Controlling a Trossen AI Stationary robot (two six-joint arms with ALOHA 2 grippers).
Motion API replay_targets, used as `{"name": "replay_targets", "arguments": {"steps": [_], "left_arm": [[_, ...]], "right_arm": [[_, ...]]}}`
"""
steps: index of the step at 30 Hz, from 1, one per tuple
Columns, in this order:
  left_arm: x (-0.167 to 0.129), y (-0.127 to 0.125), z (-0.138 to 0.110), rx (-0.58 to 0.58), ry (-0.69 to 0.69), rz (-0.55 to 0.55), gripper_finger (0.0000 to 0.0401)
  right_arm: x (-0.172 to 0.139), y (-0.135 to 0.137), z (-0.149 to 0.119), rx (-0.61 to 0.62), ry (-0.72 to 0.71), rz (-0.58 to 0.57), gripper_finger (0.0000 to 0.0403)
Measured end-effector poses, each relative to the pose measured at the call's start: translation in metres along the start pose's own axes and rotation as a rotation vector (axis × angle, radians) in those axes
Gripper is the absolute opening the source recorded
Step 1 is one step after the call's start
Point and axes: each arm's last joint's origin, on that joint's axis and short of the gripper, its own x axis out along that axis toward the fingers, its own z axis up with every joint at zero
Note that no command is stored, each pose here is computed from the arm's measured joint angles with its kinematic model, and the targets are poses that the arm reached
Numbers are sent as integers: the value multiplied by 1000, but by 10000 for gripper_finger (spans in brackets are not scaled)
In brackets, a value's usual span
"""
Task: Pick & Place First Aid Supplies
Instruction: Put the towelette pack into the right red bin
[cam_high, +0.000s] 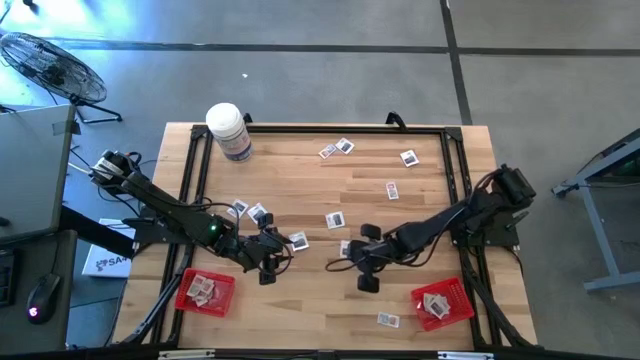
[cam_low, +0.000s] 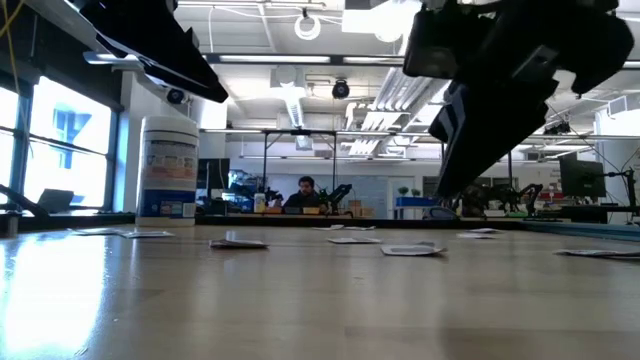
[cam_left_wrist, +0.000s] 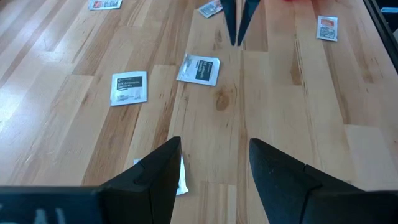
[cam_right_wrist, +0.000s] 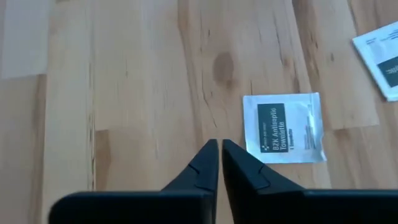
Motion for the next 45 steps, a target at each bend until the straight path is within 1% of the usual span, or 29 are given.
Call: {"name": "replay_targets", "arguments": {"steps": [7, 9, 12, 14, 17, 20, 25, 27, 38, 41, 45], "left_arm": [[0, 0, 0, -1, -3, -1, 186], [0, 0, 0, 0, -1, 0, 186], [0, 0, 0, -1, -1, 0, 186], [0, 0, 0, -1, -1, 0, 186], [0, 0, 0, -1, -1, 0, 186], [0, 0, 0, -1, -1, -1, 186], [0, 0, 0, -1, -1, 0, 186], [0, 0, 0, -1, -1, 0, 186], [0, 0, 0, -1, -2, -1, 186], [0, 0, 0, -1, -1, 0, 186], [0, 0, 0, -1, -1, -1, 186]], "right_arm": [[2, -8, 5, -77, -4, -12, 100], [4, -10, 5, -95, -1, -15, 112], [13, -13, 3, -114, 28, -13, 117], [21, -14, 0, -116, 56, 5, 116], [29, -16, -4, -120, 93, -17, 107], [30, -17, -6, -122, 103, -43, 95], [30, -17, -5, -126, 105, -39, 76], [31, -17, -6, -152, 112, -37, 71], [40, -18, -9, -195, 134, -55, 66], [40, -19, -10, -191, 130, -80, 54], [40, -19, -10, -180, 127, -86, 24]]}}
